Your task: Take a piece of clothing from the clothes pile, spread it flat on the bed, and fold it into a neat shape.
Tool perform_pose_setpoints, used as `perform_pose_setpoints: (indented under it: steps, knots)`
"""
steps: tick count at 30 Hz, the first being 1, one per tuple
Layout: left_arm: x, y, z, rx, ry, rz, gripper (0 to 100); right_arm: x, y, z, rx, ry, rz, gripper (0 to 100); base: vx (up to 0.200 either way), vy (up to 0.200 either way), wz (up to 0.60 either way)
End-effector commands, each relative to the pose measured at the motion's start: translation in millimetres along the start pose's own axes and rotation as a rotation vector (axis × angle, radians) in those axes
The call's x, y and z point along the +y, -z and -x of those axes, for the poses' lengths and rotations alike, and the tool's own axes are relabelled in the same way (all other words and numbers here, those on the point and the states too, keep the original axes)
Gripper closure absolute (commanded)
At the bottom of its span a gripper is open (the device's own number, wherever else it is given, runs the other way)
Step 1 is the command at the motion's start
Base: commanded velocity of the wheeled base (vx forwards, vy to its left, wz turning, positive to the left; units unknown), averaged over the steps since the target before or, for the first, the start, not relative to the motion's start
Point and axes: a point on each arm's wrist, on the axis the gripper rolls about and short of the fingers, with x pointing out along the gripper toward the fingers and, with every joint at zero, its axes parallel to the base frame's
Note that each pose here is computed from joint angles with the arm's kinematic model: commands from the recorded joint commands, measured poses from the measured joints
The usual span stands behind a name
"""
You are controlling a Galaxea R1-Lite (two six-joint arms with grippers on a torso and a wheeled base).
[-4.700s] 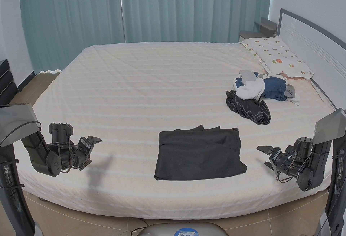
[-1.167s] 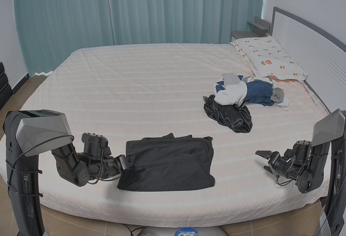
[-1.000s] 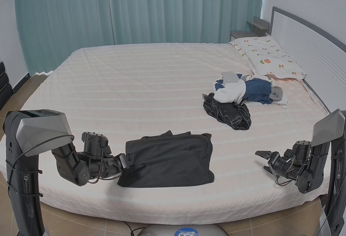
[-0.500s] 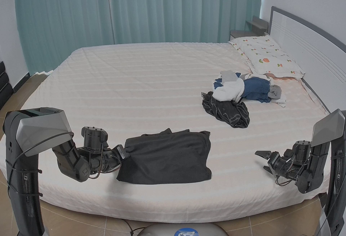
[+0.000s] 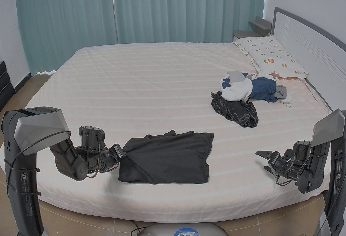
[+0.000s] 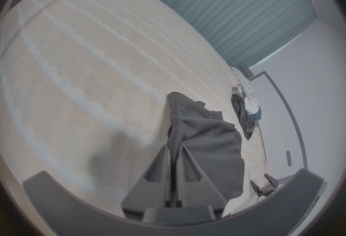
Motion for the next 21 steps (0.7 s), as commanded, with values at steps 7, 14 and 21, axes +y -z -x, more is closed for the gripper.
perform_pose_setpoints:
  steps: [7,14,21]
  knots:
    - [3.6,2.0,5.3,0.006,-0.015,0.008,100,0.4,-0.4,0.1,-0.007,-0.006,0.007,0,0.0,0.2,0.0]
    - [5.1,4.1,6.6,0.014,-0.022,0.008,100,-0.7,0.3,-0.4,-0.005,-0.002,0.011,0,0.0,0.2,0.0]
    - [5.4,4.9,8.0,0.026,-0.033,0.012,100,-0.7,0.3,-0.4,-0.005,-0.002,0.011,0,0.0,0.2,0.0]
